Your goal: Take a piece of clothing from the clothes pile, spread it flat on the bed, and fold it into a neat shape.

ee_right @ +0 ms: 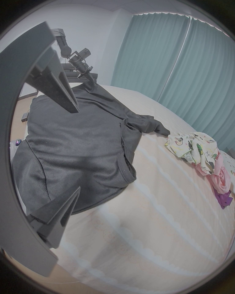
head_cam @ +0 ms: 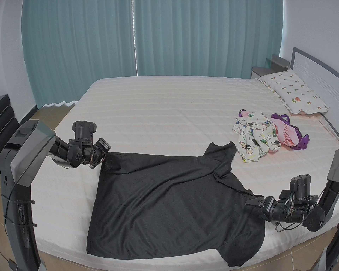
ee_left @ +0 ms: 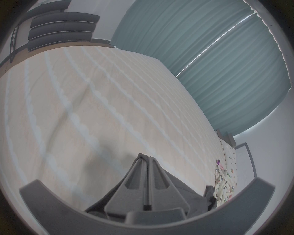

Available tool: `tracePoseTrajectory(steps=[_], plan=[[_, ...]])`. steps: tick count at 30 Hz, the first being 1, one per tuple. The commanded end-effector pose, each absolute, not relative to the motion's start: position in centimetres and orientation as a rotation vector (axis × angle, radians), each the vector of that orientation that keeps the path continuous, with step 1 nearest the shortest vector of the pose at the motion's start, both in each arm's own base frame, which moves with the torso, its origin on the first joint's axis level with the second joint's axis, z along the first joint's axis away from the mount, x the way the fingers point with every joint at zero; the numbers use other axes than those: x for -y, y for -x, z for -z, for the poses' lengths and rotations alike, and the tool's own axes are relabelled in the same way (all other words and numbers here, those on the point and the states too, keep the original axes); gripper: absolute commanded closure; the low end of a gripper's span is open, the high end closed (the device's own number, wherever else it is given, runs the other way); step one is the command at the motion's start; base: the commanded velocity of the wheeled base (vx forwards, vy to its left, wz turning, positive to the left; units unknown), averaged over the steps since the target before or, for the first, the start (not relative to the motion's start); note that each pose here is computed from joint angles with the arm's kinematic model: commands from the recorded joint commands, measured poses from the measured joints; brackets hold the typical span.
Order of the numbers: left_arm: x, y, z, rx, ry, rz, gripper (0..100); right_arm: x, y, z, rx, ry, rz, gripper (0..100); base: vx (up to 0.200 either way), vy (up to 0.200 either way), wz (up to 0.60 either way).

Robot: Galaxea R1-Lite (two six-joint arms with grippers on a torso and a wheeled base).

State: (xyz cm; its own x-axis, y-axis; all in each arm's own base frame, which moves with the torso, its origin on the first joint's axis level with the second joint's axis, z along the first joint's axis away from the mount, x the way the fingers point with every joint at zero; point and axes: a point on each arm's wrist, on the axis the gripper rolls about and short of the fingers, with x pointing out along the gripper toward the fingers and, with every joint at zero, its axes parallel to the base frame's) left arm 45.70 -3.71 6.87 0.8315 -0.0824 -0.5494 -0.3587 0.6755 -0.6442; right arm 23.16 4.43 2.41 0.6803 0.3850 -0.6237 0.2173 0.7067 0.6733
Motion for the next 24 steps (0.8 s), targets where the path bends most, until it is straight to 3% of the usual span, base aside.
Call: tracePoseTrajectory(steps=[1,13,22,23,24], plan=[[2.0,-48.4,-4.6,-0.572,0.827,-0.224,100,-4.6,-23.1,-2.3,-0.847,-0.802,-0.110,0,0.000,0.000,0.00],[1.8,-51.1,-4.0,-0.560,0.789,-0.221,100,-4.6,-23.1,-2.3,-0.846,-0.802,-0.111,0,0.000,0.000,0.00],[-0.3,-51.9,-4.5,-0.486,0.783,-0.307,100,-4.6,-23.2,-2.3,-0.844,-0.801,-0.110,0,0.000,0.000,0.00],[-0.4,-51.9,-4.5,-0.486,0.785,-0.311,0,-4.6,-23.2,-2.4,-0.842,-0.801,-0.111,0,0.000,0.000,0.00],[-0.5,-51.9,-4.3,-0.488,0.784,-0.314,0,-4.6,-23.2,-2.3,-0.844,-0.801,-0.110,0,0.000,0.000,0.00]])
